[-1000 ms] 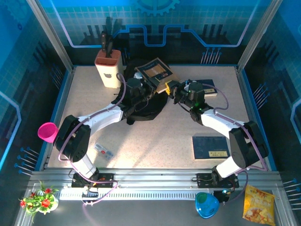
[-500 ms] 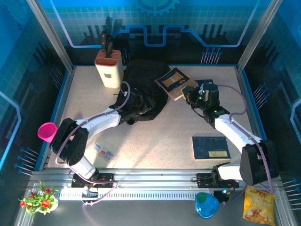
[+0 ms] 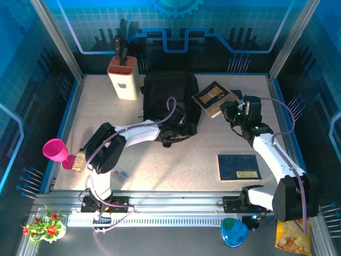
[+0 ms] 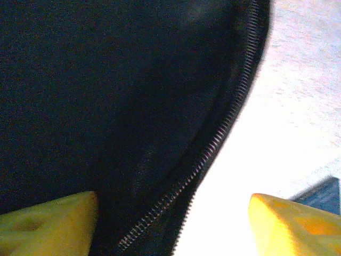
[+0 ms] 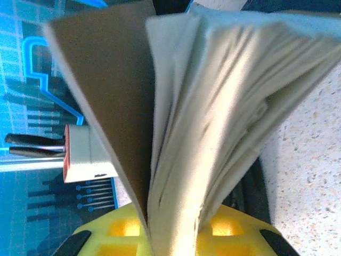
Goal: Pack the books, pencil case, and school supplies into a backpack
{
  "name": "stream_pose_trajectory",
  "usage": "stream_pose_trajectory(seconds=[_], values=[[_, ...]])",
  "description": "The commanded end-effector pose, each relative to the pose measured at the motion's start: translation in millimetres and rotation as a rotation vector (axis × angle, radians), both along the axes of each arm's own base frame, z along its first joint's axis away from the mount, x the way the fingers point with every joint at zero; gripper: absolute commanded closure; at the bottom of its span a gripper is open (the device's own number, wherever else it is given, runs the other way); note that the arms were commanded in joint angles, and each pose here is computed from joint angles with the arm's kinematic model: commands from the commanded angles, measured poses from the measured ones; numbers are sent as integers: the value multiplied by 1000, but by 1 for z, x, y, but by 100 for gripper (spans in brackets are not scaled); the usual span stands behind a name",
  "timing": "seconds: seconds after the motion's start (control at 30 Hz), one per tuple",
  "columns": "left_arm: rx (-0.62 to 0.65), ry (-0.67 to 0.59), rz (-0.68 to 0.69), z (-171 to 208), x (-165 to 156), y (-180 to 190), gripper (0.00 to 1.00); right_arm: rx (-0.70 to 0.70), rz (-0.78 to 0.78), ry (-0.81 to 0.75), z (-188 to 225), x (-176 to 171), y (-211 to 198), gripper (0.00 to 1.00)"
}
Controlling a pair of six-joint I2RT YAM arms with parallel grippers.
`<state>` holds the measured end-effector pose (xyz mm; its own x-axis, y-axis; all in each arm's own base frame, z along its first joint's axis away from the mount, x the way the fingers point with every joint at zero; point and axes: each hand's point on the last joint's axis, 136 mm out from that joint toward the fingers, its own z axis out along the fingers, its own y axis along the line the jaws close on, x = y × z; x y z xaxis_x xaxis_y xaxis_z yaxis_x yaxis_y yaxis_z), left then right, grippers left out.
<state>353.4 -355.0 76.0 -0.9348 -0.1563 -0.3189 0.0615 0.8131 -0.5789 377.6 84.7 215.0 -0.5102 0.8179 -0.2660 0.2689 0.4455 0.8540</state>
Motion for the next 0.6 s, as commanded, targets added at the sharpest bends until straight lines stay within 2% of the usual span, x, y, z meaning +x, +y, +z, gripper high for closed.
stream_pose_trajectory(seconds=[0.0, 0.13, 0.27, 0.37, 0.57], values=[[-31, 17, -107, 9, -4, -30, 27, -15, -10, -80, 23, -3, -16, 93], [9, -38, -169, 23, 2, -34, 28, -32, -37, -69, 24, -11, -37, 93], [152, -129, -285, 32, 2, -19, 30, -57, -52, -66, 25, -20, -55, 93], [241, -171, -357, 30, 2, -9, 35, -75, -53, -60, 23, -25, -60, 93], [274, -207, -428, 22, 9, -15, 50, -70, -45, -45, 16, -29, -59, 93]])
